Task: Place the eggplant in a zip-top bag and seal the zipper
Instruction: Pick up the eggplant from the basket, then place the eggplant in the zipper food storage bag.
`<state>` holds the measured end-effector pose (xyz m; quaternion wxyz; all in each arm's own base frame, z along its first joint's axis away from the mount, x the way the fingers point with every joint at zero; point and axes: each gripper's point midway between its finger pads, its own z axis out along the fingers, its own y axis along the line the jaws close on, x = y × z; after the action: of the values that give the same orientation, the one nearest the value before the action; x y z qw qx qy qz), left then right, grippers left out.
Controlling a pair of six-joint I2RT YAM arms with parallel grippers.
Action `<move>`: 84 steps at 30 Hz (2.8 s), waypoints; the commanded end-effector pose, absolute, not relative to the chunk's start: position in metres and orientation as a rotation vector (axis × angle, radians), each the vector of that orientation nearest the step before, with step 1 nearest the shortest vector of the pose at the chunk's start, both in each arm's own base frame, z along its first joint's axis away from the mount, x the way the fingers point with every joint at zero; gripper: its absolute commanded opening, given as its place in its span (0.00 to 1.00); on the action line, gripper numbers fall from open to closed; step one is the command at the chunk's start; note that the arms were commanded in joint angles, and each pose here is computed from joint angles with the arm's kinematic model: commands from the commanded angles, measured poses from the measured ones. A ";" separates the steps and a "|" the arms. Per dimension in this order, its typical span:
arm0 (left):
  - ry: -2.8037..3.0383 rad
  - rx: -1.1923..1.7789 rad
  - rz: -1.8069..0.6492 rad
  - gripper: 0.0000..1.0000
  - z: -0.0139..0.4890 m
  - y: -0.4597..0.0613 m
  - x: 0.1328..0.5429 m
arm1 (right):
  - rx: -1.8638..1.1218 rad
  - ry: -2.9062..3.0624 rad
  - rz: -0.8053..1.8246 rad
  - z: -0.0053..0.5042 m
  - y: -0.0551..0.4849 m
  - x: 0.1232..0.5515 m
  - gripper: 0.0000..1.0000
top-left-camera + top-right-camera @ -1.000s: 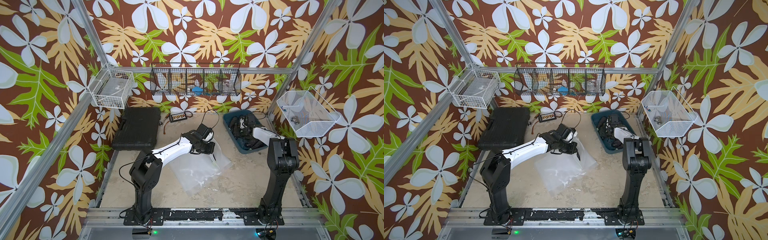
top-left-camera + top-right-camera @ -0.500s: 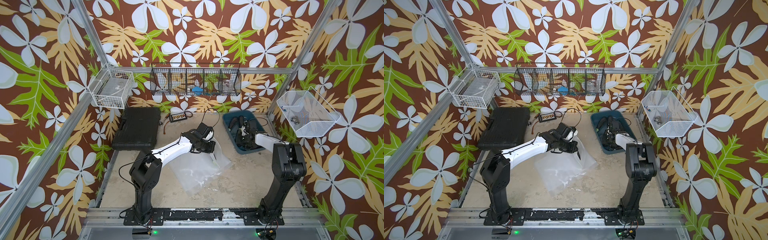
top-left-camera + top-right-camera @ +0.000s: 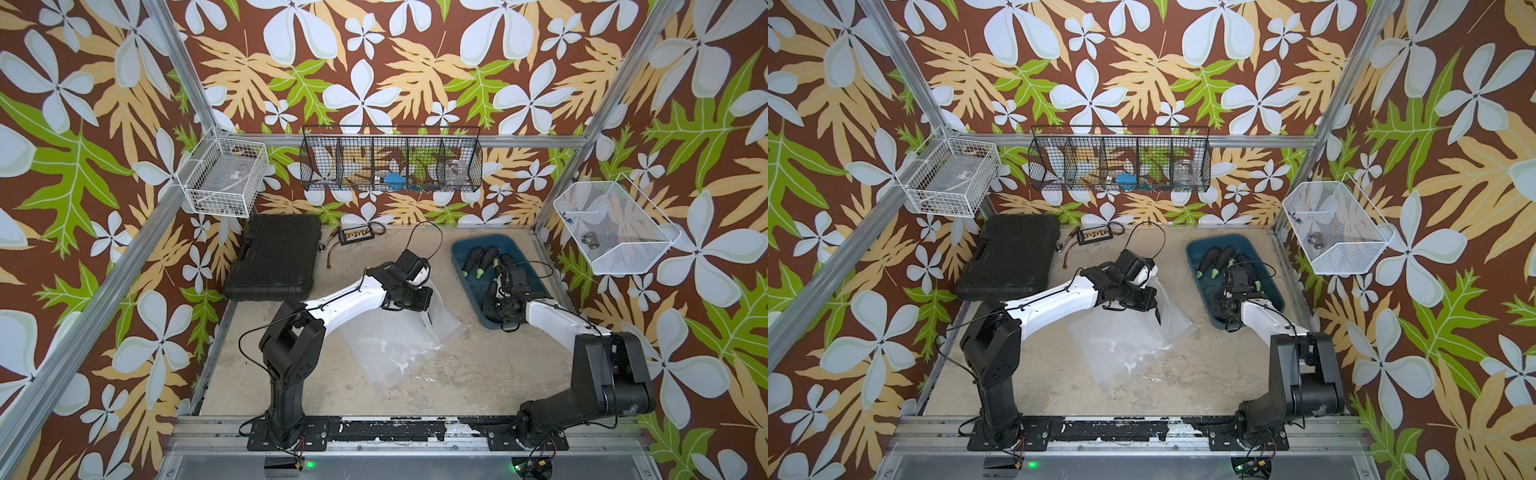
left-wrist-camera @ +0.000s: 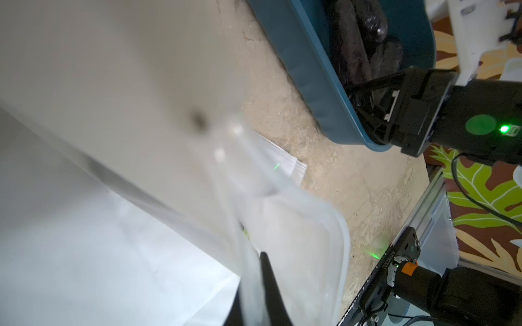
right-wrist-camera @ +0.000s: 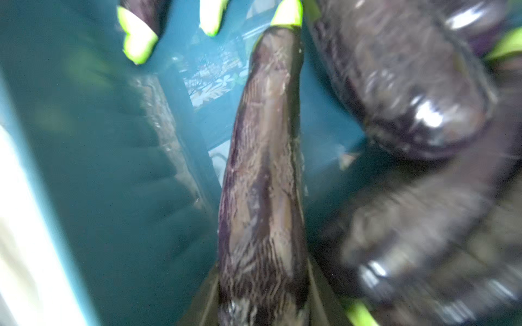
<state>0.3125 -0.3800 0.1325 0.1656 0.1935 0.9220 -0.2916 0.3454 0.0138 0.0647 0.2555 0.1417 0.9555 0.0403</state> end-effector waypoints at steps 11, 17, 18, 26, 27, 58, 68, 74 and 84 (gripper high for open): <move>2.654 0.551 -0.788 0.02 0.116 -0.393 0.315 | -0.042 2.470 0.524 0.170 0.111 0.318 0.25; 2.672 0.508 -0.783 0.02 0.108 -0.386 0.325 | -0.219 2.479 0.760 0.170 0.159 0.262 0.24; 2.669 0.503 -0.784 0.02 0.109 -0.386 0.326 | -0.238 2.474 0.798 0.170 0.166 0.256 0.23; 2.654 0.496 -0.800 0.02 0.115 -0.386 0.331 | -0.286 2.556 0.905 0.144 0.187 0.238 0.23; 2.651 0.499 -0.800 0.02 0.116 -0.386 0.330 | -0.283 2.578 0.901 0.137 0.188 0.238 0.23; 2.613 0.570 -0.926 0.02 0.144 -0.384 0.309 | -0.387 2.650 0.774 0.141 0.215 0.292 0.55; 2.617 0.479 -1.026 0.02 0.150 -0.382 0.321 | -0.377 2.603 0.675 0.163 0.198 0.286 0.59; 2.608 0.466 -1.078 0.02 0.158 -0.390 0.323 | -0.346 2.605 0.673 0.153 0.195 0.282 0.36; 2.641 0.469 -1.083 0.02 0.149 -0.385 0.313 | -0.361 2.553 0.664 0.168 0.212 0.288 0.35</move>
<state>0.3168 -0.3781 0.1394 0.1213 0.1461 0.9177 -0.3489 0.2844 0.2055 0.1657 0.2292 -0.1326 0.9361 0.2316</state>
